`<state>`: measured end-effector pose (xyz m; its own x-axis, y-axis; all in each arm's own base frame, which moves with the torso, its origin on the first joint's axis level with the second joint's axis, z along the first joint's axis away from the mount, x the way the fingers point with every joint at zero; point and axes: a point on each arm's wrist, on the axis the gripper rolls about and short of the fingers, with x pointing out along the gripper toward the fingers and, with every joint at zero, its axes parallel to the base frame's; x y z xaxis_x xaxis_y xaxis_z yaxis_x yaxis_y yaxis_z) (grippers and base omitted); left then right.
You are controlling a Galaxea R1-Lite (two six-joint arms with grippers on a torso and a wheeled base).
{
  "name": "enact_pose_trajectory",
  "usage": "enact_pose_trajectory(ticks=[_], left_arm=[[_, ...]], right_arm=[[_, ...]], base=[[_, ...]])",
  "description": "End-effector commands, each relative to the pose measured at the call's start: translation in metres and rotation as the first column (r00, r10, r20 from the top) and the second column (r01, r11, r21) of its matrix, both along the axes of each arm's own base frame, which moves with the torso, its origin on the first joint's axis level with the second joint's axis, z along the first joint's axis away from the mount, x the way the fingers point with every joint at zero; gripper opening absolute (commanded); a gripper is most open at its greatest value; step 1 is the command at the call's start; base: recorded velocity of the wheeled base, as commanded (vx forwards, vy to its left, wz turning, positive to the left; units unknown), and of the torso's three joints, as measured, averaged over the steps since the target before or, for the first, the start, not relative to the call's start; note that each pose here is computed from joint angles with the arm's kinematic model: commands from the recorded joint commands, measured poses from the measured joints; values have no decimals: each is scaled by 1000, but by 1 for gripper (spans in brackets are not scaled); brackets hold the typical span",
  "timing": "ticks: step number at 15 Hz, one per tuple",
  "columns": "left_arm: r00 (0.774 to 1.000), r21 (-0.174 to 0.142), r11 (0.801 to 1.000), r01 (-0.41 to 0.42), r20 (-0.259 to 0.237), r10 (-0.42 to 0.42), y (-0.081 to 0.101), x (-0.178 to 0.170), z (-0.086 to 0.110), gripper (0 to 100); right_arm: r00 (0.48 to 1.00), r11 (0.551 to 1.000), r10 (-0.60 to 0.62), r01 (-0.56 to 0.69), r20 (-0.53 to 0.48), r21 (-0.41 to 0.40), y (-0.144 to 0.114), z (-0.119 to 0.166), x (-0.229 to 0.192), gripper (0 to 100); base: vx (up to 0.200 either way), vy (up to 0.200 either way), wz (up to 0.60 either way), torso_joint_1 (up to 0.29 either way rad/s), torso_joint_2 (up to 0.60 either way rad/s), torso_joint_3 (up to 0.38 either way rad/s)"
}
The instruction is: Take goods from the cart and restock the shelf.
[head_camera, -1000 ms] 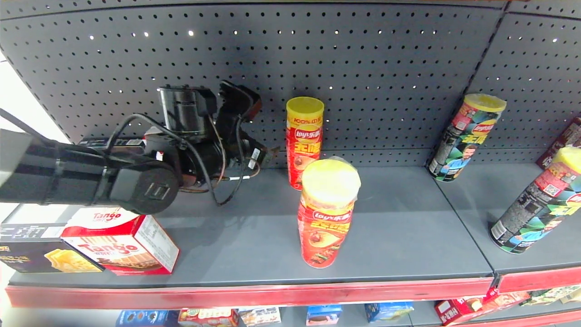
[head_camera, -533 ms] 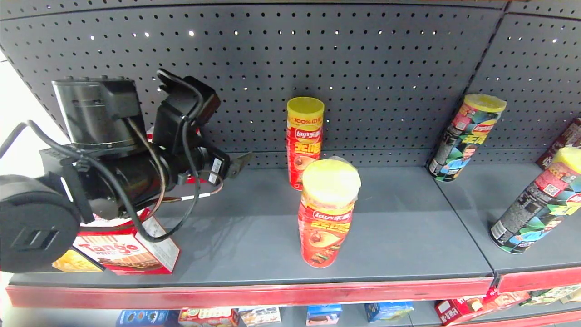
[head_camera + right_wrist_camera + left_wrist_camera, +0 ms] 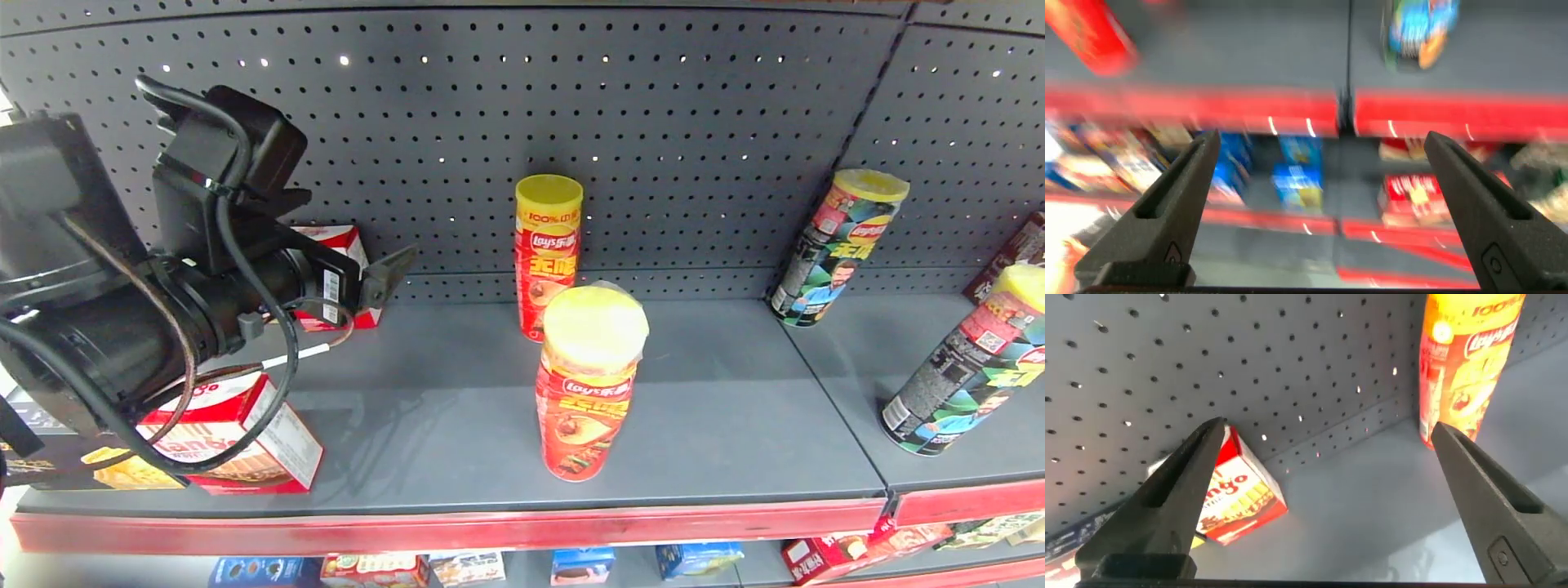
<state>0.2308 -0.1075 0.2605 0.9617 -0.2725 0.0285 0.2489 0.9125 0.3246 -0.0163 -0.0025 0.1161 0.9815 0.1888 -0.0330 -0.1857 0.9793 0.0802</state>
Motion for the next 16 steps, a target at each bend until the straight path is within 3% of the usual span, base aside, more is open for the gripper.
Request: enact_pose_trajectory(ticks=[1,4,7,11,16], left_arm=[[1000,1,1000,1,2,-1,1,-1,-5,100],[1000,5,1000,0,14,0,4,-6,-19,100],[1000,0,1000,-5,25,5,8,-11,-17,100],[999,-5,1000,-10,35,10,8,-11,-15,100],[999,-8,1000,-16,42,16,10,-12,-13,100]], right_arm=[[980,984,177,-177,-90,11,6,51,23,100],[910,927,330,-362,-252,-95,29,73,70,100],[840,868,426,-485,-337,-110,68,75,117,100],[867,888,361,-432,-344,-159,112,83,169,100],[861,883,341,-431,-378,-185,144,82,202,100]], base=[[0,0,0,0,0,0],[0,0,0,0,0,0],[0,0,0,0,0,0],[0,0,0,0,0,0],[0,0,0,0,0,0]])
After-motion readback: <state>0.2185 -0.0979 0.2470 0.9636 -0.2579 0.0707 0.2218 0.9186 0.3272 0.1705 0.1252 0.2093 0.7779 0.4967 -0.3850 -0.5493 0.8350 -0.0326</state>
